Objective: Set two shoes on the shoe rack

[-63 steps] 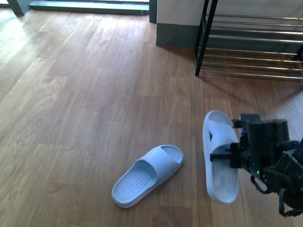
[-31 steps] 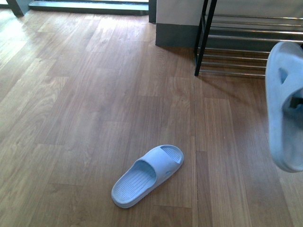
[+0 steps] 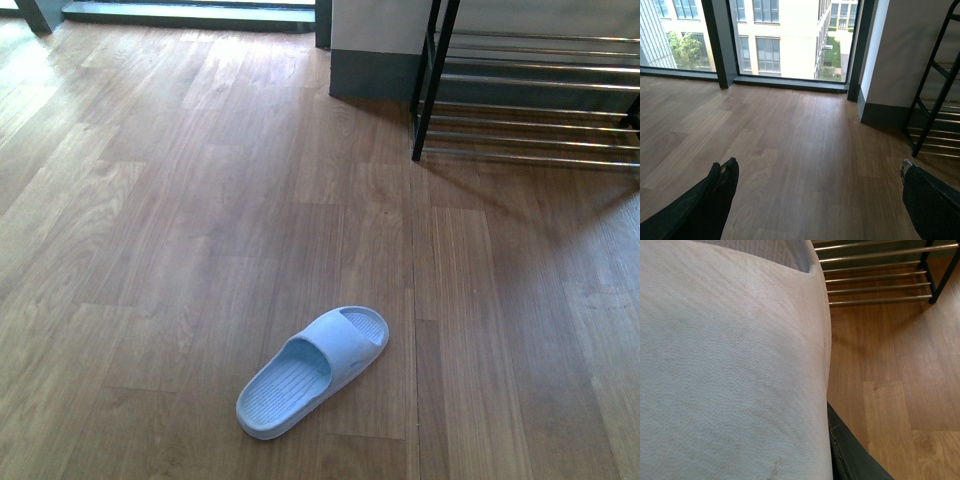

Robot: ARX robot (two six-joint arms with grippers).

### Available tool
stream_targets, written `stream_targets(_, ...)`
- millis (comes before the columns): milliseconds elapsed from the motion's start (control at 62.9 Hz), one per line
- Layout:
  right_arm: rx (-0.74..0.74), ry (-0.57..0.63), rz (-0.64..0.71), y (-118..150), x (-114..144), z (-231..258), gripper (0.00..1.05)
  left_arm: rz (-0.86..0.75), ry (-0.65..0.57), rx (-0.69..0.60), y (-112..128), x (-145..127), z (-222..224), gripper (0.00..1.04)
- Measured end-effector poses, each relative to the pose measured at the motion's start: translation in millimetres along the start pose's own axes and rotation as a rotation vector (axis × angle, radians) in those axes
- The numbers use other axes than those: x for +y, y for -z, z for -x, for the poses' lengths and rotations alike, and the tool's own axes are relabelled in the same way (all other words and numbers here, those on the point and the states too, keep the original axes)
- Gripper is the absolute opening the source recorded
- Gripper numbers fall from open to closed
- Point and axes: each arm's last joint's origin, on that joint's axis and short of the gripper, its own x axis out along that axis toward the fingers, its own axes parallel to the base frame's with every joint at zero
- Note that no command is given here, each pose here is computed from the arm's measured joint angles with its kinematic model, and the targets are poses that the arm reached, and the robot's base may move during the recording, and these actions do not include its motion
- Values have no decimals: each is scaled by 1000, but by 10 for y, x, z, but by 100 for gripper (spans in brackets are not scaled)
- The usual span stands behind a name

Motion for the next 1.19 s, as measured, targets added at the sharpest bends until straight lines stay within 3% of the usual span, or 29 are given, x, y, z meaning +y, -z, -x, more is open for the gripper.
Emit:
stream_targets(668,2,6,-5,6,-11,3,2,6,-12,8,0,1,-2,95)
stream_targets(747,2,6,-5,7,-12,3,2,53,-234,276,11,-20,-58,95)
stream_targets(795,1,5,-5,6,-11,4,2,42,-295,347,16,-26,-149,95)
stream_targets(1033,2,3,-5,6,-10,3,2,-41,-182,558,279,-152,-892,95)
stream_targets(1192,2,2,-5,6,-10,3,2,-181,-92,766,801,-245,-1446,95)
